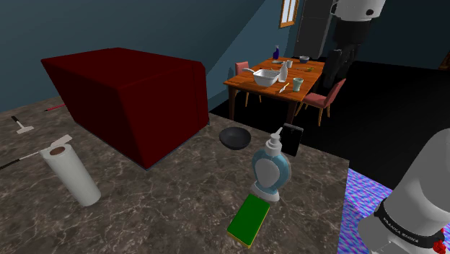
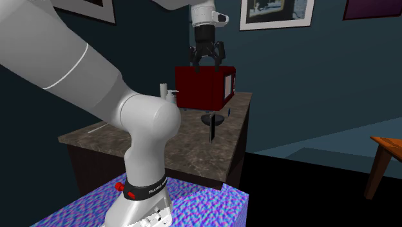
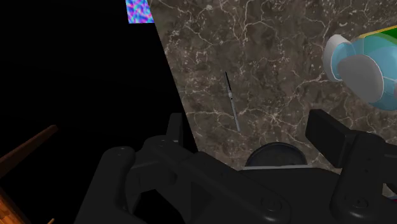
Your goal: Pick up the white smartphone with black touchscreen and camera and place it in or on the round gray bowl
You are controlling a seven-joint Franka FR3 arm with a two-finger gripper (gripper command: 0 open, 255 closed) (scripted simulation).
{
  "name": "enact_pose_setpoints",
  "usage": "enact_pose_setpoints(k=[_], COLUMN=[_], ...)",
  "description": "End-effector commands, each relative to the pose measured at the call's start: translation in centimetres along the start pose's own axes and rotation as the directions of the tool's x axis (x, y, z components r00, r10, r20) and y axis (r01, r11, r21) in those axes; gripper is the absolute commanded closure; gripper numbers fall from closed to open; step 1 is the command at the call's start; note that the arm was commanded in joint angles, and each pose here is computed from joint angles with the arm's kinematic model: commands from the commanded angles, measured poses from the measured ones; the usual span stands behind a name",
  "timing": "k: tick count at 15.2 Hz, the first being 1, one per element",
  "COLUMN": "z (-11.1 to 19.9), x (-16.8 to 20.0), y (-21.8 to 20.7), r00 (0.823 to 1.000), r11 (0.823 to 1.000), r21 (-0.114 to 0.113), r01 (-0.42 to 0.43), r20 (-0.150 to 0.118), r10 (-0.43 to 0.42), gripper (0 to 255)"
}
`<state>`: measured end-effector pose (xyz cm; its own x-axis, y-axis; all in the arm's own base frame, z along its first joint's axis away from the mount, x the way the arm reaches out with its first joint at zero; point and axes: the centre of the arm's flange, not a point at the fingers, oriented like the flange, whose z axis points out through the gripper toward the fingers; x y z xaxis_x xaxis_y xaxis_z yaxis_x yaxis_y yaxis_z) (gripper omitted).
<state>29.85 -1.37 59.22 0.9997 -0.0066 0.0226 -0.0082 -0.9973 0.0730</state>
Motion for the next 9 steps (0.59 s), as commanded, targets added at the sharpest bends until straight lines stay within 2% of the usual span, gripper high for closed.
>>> enact_pose_setpoints(k=[1,9], z=[0.0,9.4], x=[0.0,2.8], y=[0.0,-0.1], r00=[1.0,0.99], r11=[1.0,0.997], r21=[0.0,0.081], r01=[0.0,0.017], r20=[0.0,-0.144], r10=[0.0,-0.005], gripper=[0,0])
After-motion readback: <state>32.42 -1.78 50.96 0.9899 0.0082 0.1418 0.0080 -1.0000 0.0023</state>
